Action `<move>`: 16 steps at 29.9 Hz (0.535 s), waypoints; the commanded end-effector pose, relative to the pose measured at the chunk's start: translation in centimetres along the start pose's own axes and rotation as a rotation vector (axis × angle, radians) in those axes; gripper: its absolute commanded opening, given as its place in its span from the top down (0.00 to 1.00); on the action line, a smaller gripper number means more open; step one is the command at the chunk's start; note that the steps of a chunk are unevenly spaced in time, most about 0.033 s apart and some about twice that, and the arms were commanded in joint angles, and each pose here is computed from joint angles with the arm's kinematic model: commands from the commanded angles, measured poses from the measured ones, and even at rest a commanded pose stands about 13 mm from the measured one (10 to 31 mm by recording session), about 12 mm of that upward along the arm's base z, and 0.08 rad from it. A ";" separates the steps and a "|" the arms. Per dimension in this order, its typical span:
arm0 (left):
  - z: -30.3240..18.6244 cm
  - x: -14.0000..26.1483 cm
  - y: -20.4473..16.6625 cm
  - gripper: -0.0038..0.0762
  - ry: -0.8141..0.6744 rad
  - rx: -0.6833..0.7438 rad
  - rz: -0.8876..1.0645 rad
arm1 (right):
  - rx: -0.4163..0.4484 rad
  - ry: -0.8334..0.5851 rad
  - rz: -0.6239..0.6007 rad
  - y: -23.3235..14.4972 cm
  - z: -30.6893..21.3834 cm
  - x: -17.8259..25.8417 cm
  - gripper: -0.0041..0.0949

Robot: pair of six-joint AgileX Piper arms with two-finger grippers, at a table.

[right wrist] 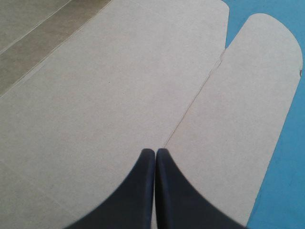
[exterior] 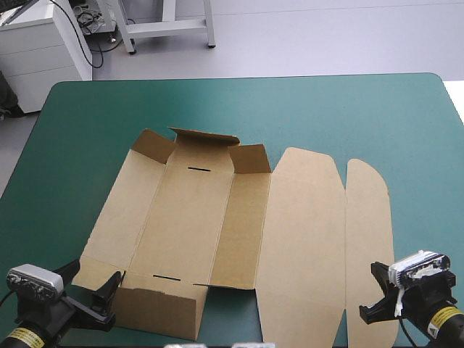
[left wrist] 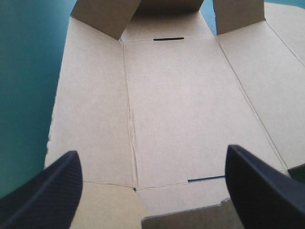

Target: Fold the box

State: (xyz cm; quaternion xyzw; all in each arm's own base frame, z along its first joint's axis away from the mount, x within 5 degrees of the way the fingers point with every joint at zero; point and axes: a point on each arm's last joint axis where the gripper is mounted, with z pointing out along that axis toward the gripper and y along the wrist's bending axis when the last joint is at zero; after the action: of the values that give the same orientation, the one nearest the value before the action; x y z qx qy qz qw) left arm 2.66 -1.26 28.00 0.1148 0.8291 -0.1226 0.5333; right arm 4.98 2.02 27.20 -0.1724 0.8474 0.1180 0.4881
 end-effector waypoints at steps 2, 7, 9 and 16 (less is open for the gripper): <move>-1.1 -2.7 -0.1 0.22 -0.092 -0.007 0.020 | 0.000 -0.084 -0.003 0.0 -0.3 -1.2 0.97; -1.2 -6.1 0.4 0.22 0.023 -0.097 0.090 | 0.000 -0.084 -0.003 0.0 -0.3 -1.2 0.97; -0.6 -7.4 0.6 0.22 0.081 -0.124 0.108 | 0.000 -0.084 -0.003 0.0 -0.3 -1.2 0.97; 3.6 -11.5 1.3 0.22 0.329 -0.218 0.172 | 0.000 -0.084 -0.003 0.0 -0.3 -1.2 0.97</move>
State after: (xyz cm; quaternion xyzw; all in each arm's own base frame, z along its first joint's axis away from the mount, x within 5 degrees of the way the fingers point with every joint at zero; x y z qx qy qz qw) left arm 8.40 -1.46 35.61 0.1385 0.8979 0.0068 0.4178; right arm 4.98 2.03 27.22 -0.1723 0.8468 0.1184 0.4891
